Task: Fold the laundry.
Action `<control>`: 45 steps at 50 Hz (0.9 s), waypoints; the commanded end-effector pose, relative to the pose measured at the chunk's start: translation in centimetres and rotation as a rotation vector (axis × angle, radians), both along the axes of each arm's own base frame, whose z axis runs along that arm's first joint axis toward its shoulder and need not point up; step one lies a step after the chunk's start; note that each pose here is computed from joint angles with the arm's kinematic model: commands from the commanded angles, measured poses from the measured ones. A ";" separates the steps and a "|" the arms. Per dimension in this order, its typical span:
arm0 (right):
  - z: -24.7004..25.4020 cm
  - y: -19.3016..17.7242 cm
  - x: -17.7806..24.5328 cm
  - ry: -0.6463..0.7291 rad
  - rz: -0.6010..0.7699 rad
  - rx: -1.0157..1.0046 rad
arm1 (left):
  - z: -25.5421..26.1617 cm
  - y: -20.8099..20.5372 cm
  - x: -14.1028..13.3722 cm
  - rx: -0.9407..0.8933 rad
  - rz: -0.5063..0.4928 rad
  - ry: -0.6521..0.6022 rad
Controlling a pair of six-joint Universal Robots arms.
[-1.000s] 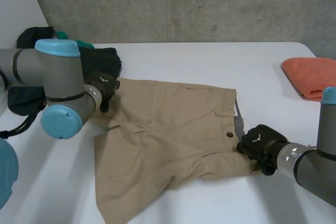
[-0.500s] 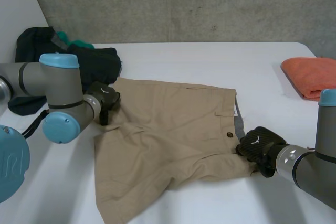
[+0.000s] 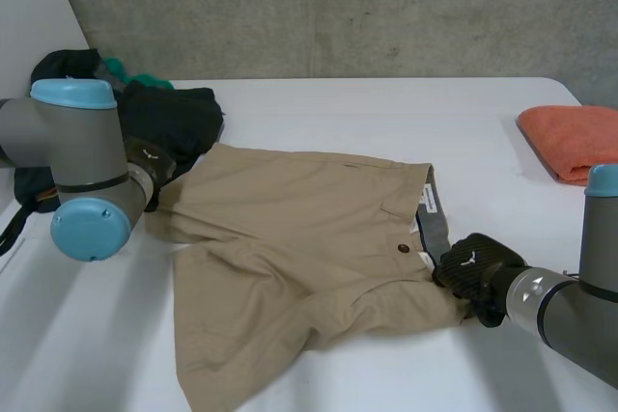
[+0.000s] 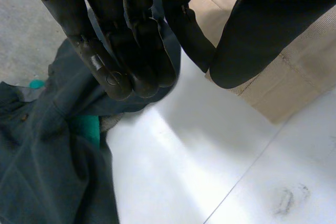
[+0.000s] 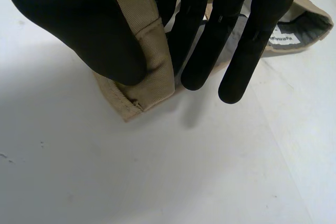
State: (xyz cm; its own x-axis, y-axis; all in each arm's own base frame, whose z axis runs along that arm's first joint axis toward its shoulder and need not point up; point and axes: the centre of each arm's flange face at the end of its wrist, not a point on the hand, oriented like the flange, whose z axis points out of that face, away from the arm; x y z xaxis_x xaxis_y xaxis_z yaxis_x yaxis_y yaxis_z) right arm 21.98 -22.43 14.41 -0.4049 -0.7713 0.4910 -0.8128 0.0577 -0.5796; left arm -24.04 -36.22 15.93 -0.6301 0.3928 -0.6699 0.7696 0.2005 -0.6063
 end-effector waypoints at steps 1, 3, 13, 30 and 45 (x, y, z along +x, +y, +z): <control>0.0 0.2 0.2 -0.002 0.007 0.003 | 0.3 0.6 -0.5 -0.017 -0.026 0.004; 0.0 0.2 0.2 -0.005 0.010 0.000 | 0.6 0.9 -0.6 -0.020 -0.028 0.012; 1.3 0.2 1.1 -0.103 0.004 -0.025 | 5.2 3.1 -0.1 -0.093 -0.026 0.139; 2.5 -2.4 2.3 -0.425 -0.172 -0.023 | 5.4 18.9 0.4 0.359 -0.117 0.344; 2.4 -4.4 2.0 -0.483 -0.320 -0.139 | 2.5 23.1 0.2 0.465 -0.169 0.294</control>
